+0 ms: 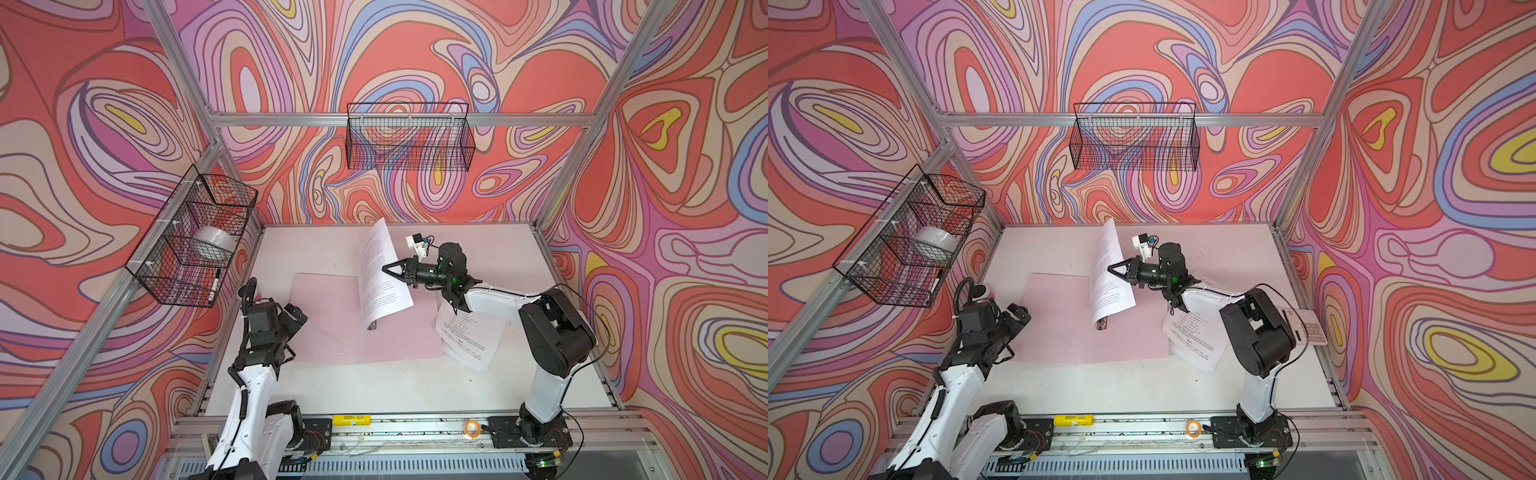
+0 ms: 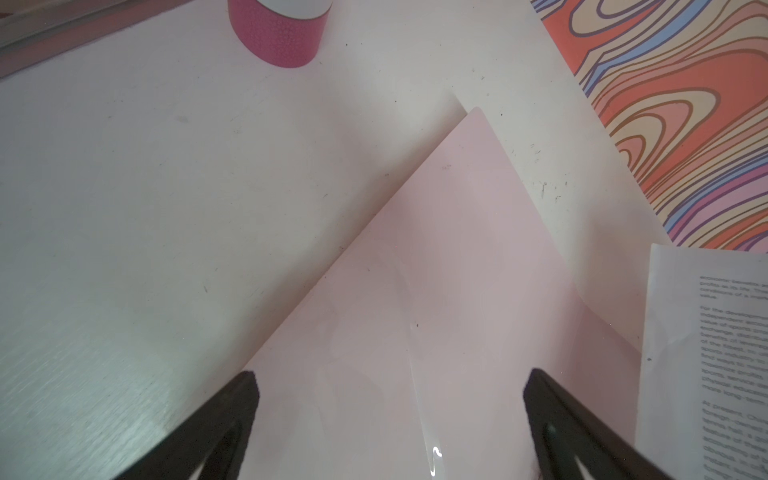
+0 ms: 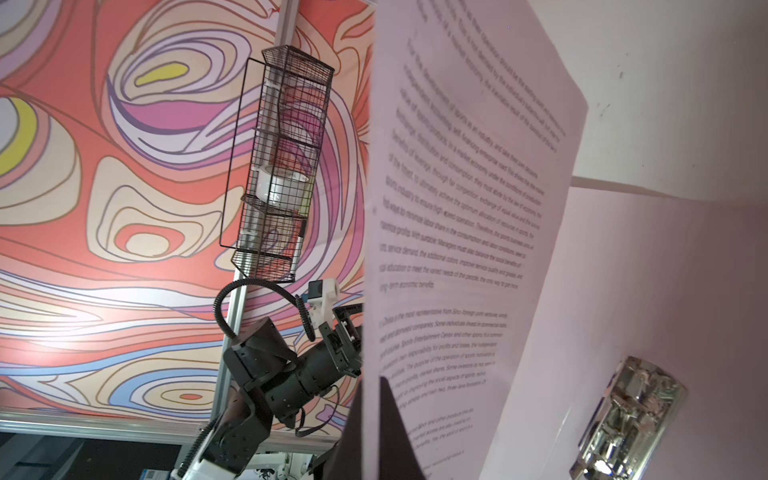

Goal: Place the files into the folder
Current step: 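Lower the papers onto the folder near the clip with the right gripper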

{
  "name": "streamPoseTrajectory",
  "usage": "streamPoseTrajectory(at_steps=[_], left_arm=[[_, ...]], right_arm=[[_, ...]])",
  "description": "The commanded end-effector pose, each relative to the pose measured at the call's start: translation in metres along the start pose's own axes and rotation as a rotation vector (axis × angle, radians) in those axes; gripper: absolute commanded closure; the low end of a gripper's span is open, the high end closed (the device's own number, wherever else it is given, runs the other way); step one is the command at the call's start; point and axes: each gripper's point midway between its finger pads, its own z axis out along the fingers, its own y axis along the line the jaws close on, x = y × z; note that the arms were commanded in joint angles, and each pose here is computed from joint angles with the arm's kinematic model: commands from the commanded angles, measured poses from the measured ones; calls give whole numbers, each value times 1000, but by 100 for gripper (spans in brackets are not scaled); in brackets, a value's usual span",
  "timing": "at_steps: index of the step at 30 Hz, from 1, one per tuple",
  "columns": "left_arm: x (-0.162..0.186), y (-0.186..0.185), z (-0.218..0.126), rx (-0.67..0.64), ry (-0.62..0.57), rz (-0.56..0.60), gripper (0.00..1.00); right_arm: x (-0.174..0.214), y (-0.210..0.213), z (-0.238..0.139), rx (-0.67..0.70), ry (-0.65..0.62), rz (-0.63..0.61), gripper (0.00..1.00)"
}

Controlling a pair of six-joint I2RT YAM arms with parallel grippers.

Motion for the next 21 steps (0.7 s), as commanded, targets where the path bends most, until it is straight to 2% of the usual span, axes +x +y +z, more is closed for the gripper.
streamPoseTrajectory(at_steps=[1,13,21], left_arm=[[-1,-1,-4,31,-24,-24,0],[0,-10,-7,85,-15,-45,2],[1,-11,-5,104,-22,-52,3]], right_arm=[[11,-24,17,128,7,-62,100],[28,-94,36,236,-6,6,100],[35,-111,25,390,-31,-57,100]])
